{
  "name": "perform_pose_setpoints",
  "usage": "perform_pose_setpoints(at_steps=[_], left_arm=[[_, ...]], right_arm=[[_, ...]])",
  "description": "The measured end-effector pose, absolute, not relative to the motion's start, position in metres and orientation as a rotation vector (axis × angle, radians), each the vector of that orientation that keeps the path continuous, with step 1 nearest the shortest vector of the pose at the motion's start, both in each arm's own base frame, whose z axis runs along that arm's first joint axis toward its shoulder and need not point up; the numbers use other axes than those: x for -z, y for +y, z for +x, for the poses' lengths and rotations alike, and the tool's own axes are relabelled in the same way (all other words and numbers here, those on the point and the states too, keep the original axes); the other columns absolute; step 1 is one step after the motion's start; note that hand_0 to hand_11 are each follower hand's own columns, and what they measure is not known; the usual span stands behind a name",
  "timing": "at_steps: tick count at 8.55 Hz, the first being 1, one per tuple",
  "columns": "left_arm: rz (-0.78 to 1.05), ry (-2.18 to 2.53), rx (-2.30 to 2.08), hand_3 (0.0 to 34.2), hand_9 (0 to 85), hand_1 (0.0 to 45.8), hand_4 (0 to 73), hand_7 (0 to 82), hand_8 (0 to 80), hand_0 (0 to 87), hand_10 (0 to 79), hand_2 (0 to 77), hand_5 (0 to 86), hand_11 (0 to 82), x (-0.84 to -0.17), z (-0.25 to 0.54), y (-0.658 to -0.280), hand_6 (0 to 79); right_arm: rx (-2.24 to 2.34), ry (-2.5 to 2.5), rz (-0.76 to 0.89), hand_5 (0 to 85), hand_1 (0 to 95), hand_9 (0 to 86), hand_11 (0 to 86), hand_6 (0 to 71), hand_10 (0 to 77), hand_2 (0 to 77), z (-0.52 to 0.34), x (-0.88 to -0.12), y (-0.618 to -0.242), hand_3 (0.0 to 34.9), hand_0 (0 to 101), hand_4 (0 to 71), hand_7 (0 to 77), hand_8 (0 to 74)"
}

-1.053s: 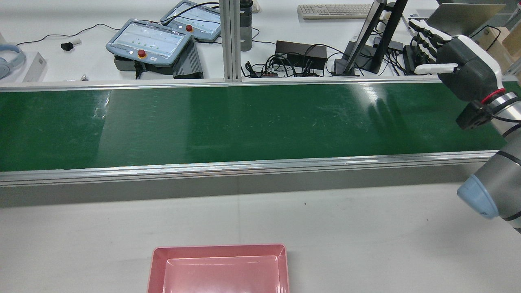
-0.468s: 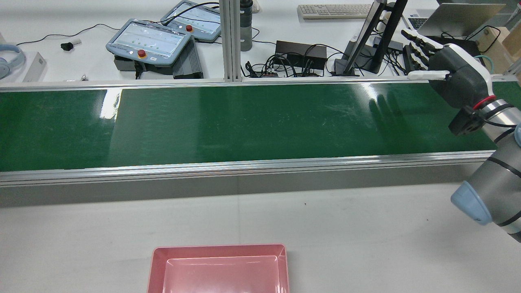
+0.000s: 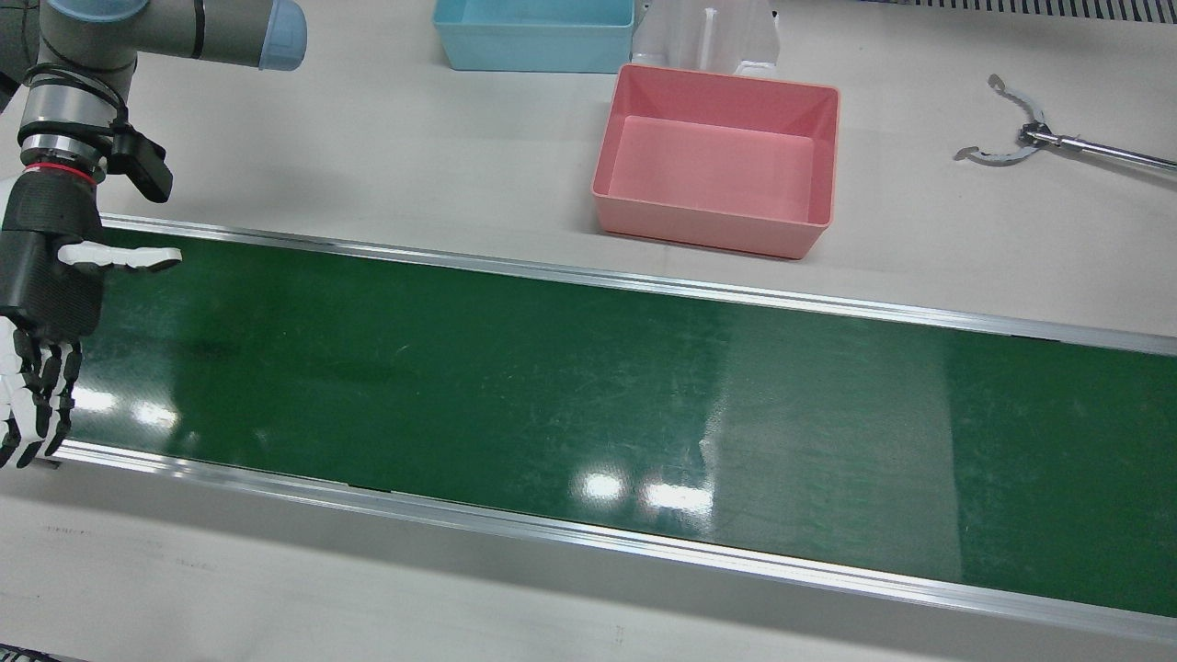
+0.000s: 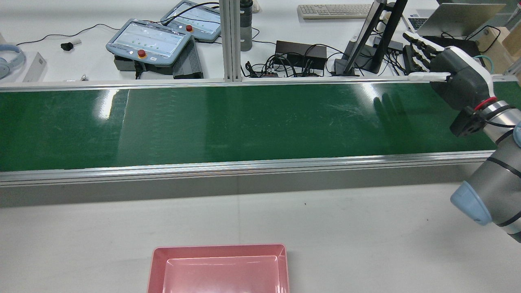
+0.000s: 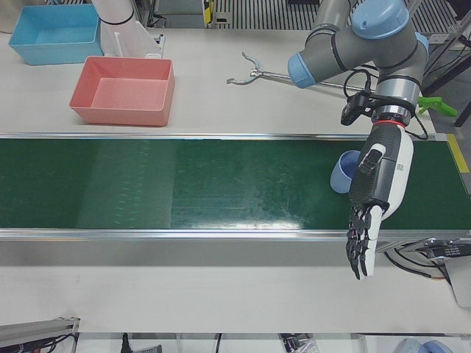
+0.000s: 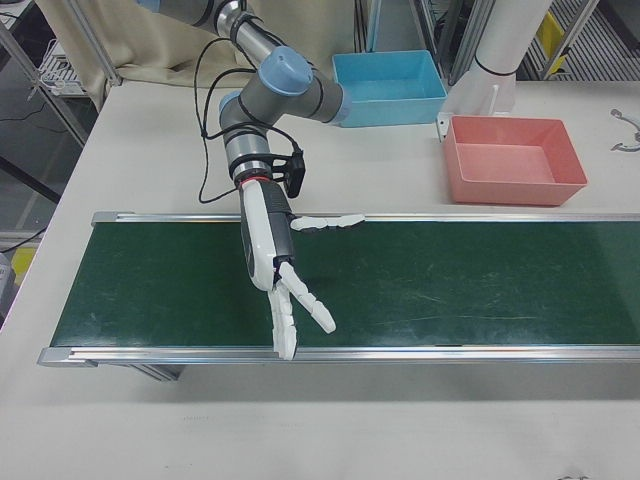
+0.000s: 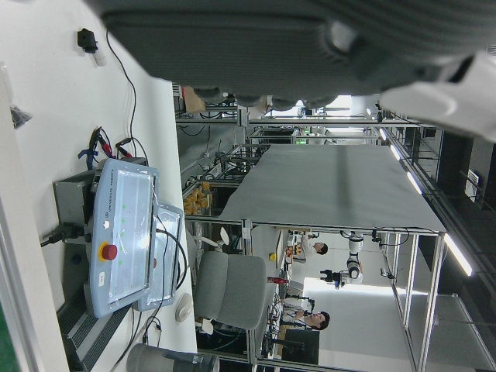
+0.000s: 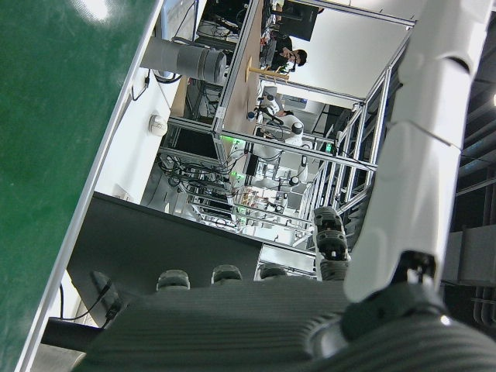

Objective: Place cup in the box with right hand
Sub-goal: 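Lower the open right hand toward the green belt surface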

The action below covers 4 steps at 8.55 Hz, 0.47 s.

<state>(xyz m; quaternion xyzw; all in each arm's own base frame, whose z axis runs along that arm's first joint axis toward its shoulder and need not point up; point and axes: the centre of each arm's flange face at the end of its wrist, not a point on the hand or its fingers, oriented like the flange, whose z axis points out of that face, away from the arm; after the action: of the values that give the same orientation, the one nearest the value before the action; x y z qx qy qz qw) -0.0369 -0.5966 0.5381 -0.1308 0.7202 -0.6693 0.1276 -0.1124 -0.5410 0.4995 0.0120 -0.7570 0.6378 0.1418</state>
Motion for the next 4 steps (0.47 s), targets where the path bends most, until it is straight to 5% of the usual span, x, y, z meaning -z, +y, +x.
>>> perform_pose_setpoints(at_steps=[4], left_arm=[[-0.380,2.095,1.948,0.0,0.0,0.5,0.0,0.0,0.0,0.0,0.0,0.5,0.0,0.0,-0.5387,-0.0369,-0.5966,0.0]], right_arm=[[-1.835,-2.190,0.030,6.0,24.0,1.1,1.1,0.5,0.0,0.5,-0.1142,-0.4966,-0.5407,10.9,53,0.0,1.6,0.0]])
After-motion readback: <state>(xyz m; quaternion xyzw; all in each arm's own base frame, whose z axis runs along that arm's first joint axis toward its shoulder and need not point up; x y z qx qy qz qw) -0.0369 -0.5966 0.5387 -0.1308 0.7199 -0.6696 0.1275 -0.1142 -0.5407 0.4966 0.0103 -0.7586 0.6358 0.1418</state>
